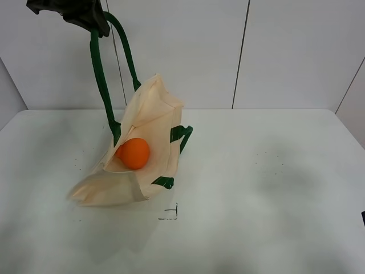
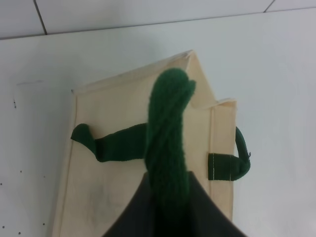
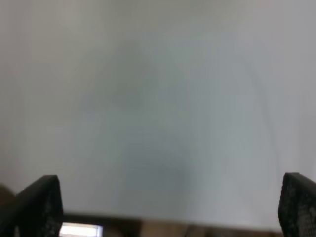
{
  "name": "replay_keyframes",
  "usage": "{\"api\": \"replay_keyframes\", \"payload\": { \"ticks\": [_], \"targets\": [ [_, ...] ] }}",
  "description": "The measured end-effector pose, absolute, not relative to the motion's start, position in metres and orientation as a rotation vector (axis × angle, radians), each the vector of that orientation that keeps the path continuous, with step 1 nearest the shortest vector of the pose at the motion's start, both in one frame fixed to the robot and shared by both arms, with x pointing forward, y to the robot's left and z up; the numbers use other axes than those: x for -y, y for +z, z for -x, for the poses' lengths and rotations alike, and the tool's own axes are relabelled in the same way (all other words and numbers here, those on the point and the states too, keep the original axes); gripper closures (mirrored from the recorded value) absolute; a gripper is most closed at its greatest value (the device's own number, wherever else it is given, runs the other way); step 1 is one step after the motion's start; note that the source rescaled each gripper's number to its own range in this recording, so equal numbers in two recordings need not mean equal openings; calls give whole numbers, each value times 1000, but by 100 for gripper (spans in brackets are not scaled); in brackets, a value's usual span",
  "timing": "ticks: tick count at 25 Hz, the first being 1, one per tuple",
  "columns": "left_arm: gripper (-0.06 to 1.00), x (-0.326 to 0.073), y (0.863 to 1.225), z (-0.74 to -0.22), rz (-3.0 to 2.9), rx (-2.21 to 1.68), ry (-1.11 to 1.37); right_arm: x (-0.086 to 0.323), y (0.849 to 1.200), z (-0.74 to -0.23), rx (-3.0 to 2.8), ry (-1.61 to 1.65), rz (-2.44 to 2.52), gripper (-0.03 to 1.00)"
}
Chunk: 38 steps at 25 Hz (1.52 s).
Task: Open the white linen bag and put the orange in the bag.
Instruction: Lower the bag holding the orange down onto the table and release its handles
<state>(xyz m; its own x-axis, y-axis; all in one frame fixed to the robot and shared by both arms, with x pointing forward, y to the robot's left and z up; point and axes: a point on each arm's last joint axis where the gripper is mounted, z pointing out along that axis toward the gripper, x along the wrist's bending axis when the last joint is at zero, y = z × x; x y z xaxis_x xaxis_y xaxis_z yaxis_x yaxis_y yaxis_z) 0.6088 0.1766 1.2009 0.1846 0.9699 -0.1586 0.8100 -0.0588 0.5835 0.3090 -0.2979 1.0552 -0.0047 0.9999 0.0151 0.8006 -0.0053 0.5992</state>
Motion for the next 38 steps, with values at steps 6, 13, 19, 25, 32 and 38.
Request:
{"api": "replay_keyframes", "payload": {
  "ticks": [6,13,19,25,32,38],
  "targets": [
    [94,-177,1201,-609,-1909,-1664,372,295,1049,-274,-1740,814,-1702,-3],
    [94,-177,1201,-609,-1909,-1664,372,295,1050,-268,-1732,852,-1657,-3],
    [94,-177,1201,-609,-1909,-1664,373,296,1053,-250,-1637,941,-1574,-3],
    [94,-177,1201,-609,-1909,-1664,373,297,1053,-235,-1570,1001,-1509,-3],
    [94,-175,1169,-613,-1974,-1727,311,297,1053,-235,-1569,1001,-1508,-3],
    [94,-171,1103,-619,-2013,-1794,227,297,1053,-235,-1570,1000,-1509,-3]
  ]
}}
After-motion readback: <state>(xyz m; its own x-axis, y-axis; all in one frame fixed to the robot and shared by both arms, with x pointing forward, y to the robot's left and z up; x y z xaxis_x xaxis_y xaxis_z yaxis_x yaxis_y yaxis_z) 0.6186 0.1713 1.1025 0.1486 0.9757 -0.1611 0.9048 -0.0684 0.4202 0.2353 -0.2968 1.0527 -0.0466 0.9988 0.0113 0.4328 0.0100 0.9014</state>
